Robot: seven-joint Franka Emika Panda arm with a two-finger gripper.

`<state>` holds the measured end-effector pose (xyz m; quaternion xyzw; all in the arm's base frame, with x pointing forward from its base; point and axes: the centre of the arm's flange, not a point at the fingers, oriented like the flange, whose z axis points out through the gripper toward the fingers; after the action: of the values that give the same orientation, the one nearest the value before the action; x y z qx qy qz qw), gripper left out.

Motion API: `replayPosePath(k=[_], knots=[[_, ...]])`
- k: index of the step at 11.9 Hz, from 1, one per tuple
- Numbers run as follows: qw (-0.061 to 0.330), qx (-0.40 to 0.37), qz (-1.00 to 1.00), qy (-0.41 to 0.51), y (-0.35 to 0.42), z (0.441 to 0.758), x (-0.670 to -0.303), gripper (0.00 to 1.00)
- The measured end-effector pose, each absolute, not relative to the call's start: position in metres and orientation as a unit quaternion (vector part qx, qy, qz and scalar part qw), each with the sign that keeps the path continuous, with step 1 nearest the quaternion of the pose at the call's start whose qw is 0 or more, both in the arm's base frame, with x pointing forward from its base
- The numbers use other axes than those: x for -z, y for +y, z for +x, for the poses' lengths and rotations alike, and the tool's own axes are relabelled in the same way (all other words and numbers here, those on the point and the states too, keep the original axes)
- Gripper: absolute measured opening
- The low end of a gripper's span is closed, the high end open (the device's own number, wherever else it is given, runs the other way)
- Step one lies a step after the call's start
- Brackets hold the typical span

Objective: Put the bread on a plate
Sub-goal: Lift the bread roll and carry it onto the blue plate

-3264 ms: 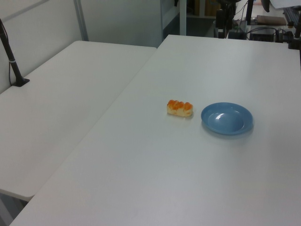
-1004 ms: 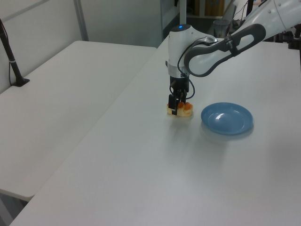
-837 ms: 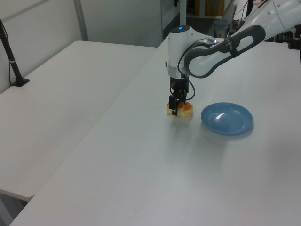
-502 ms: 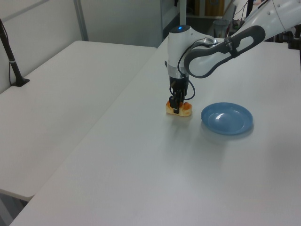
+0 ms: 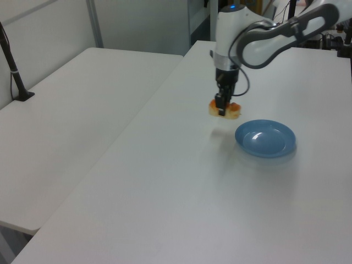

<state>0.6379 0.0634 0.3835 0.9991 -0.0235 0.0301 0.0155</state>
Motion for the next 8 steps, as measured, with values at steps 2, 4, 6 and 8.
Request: replayPosePath(k=[2,4,6,8], knots=[[0.015,-0.006,1.000,-0.004,0.063,0.595,-0.371,0.45],[0.016,-0.013,1.000,0.020,0.075,0.558,-0.353,0.45],[0.014,-0.017,0.999,0.032,0.083,0.531,-0.343,0.45],[0.012,-0.021,0.999,0.039,0.087,0.514,-0.339,0.45]])
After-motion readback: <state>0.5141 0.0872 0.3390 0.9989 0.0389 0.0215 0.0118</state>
